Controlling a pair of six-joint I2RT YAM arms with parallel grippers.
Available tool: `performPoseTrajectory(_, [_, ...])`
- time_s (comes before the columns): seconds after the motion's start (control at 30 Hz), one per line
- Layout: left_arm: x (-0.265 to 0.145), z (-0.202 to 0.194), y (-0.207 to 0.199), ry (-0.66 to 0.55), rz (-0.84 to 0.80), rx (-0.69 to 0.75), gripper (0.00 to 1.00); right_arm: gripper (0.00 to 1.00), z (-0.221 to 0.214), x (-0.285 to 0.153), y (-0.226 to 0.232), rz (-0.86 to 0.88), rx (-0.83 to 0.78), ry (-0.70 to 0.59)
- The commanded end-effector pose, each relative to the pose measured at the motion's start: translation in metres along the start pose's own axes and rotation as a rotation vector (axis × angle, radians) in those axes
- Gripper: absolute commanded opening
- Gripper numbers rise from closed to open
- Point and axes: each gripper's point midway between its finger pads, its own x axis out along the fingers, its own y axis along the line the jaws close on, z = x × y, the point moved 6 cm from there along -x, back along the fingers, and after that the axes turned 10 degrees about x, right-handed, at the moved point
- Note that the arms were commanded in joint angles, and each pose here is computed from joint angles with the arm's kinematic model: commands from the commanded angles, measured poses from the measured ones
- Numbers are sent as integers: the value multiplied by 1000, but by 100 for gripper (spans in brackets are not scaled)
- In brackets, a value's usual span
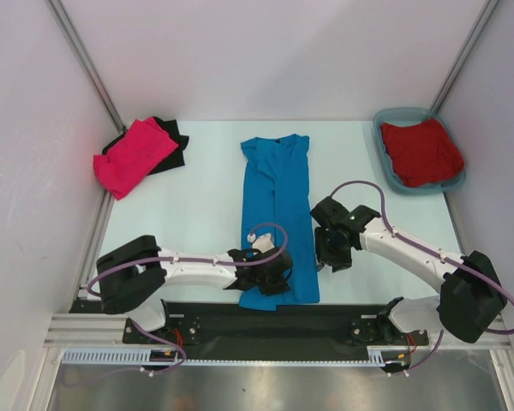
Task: Fold and stack the t-shirts
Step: Fold the tshirt
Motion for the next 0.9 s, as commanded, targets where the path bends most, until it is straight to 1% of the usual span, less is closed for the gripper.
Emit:
performPoseTrajectory(0.0, [-3, 5, -19, -18, -39, -4, 21, 49, 0, -4, -1, 9, 11, -26])
performPoseTrajectory(0.03, [-3, 4, -19, -16, -36, 0, 10, 49, -1, -5, -2, 9, 13, -26])
performPoseTrajectory(0.1, [-4, 4, -19, -15, -37, 2, 5, 49, -1, -4, -2, 8, 16, -25])
performPoseTrajectory(0.13, [-5, 4, -19, -14, -37, 5, 0, 49, -1, -4, -2, 7, 17, -24])
performPoseTrajectory(0.37, [-12, 7, -19, -32, -32, 16, 0, 49, 0, -3, 0, 11, 17, -24])
performPoseTrajectory(0.53, [-35, 15, -19, -64, -41, 19, 0, 49, -1, -2, 3, 12, 13, -15])
performPoseTrajectory(0.67, [-44, 15, -16, -61, -37, 26, 0, 49, -1, -1, 6, 14, 10, -13])
performPoseTrajectory(0.7, [-44, 14, -15, -61, -39, 30, 1, 49, 0, 0, 7, 12, 10, -10])
performPoseTrajectory(0.73, [-45, 15, -15, -60, -42, 33, 9, 49, 0, 0, 8, 16, 7, -10])
performPoseTrajectory(0.77, [-45, 14, -16, -54, -46, 43, 19, 49, 0, 1, 10, 15, 4, -6])
performPoseTrajectory(0.8, [-44, 14, -16, -51, -47, 50, 35, 49, 0, 1, 11, 16, 1, -7])
performPoseTrajectory(0.83, [-46, 14, -19, -50, -54, 58, 38, 49, 1, 2, 13, 16, -2, -6])
performPoseTrajectory(0.87, [-46, 16, -19, -57, -48, 69, 38, 49, 1, 2, 14, 13, -5, -5])
